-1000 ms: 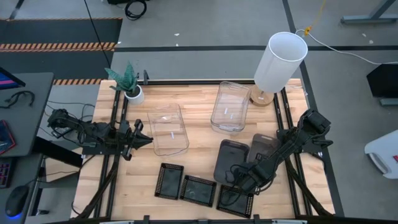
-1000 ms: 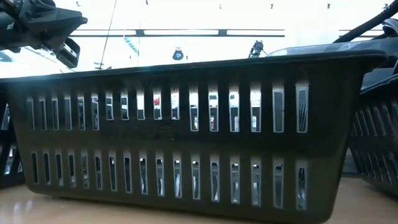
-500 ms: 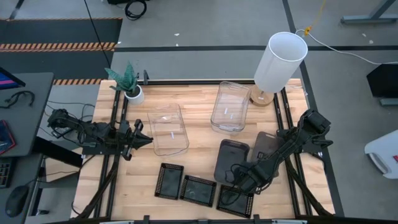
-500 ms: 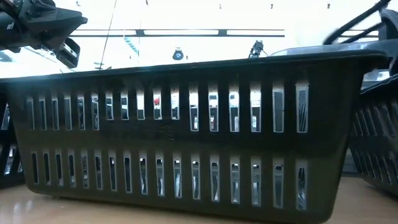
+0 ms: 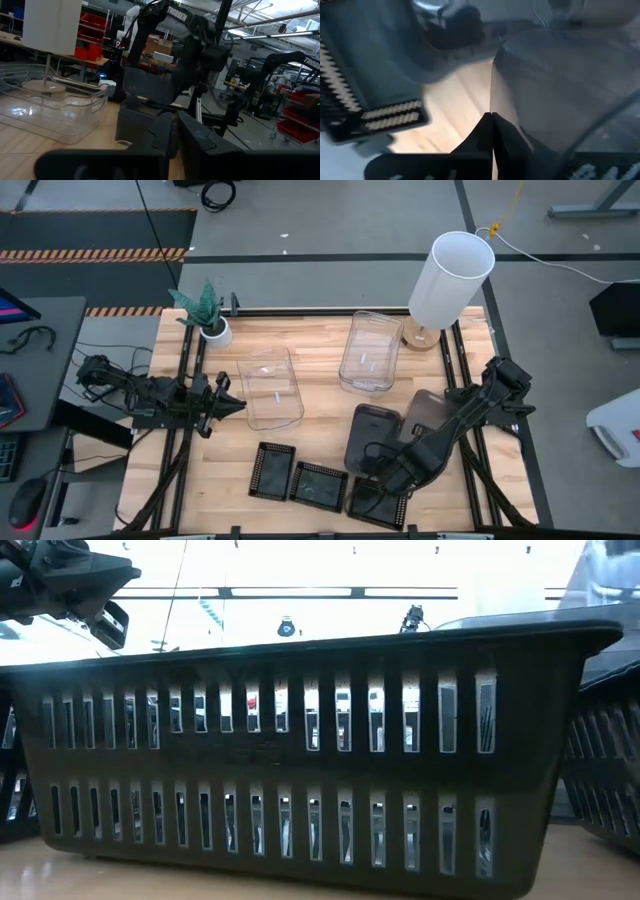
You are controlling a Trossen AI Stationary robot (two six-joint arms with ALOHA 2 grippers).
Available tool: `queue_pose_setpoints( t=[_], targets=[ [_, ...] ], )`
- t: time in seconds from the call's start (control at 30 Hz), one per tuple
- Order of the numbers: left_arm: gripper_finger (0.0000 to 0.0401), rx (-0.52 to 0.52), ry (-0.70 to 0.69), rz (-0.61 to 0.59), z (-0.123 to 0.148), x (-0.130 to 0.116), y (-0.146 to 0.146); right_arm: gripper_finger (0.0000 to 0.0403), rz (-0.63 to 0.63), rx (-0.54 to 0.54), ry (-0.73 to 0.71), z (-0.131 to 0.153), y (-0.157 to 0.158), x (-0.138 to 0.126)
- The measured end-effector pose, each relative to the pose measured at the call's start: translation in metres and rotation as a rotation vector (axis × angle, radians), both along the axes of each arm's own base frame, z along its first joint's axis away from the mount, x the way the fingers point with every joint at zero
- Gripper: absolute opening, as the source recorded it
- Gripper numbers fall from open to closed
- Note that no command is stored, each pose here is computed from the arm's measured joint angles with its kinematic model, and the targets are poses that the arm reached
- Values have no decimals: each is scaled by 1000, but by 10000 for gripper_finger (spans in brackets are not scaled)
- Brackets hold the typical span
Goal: Stack baskets by color
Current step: Stack the right transparent black bin on top of the left transparent black bin
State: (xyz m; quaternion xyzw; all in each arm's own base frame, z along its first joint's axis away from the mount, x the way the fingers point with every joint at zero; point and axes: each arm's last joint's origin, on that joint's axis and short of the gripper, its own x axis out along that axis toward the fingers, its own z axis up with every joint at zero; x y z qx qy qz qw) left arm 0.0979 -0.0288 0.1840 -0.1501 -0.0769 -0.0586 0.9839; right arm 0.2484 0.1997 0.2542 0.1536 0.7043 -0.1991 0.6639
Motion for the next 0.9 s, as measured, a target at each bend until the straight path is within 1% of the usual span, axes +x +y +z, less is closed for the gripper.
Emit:
queue_pose_setpoints(
  t=[0.23, 0.43, 0.57, 0.67, 0.9],
  targets=[
    [32, 0, 0, -1, 0, 0, 0, 5, -20, 45, -147, 37, 7, 11],
    [38, 0, 0, -1, 0, 0, 0, 5, -21, 20, -276, 59, 7, 17],
    [34, 0, 0, 0, 0, 0, 0, 5, 30, 42, -370, 69, 10, 24],
    [30, 0, 0, 0, 0, 0, 0, 5, 59, 79, -432, 75, 12, 30],
    [32, 0, 0, -1, 0, 0, 0, 5, 127, 129, -512, 86, 15, 37]
  ],
)
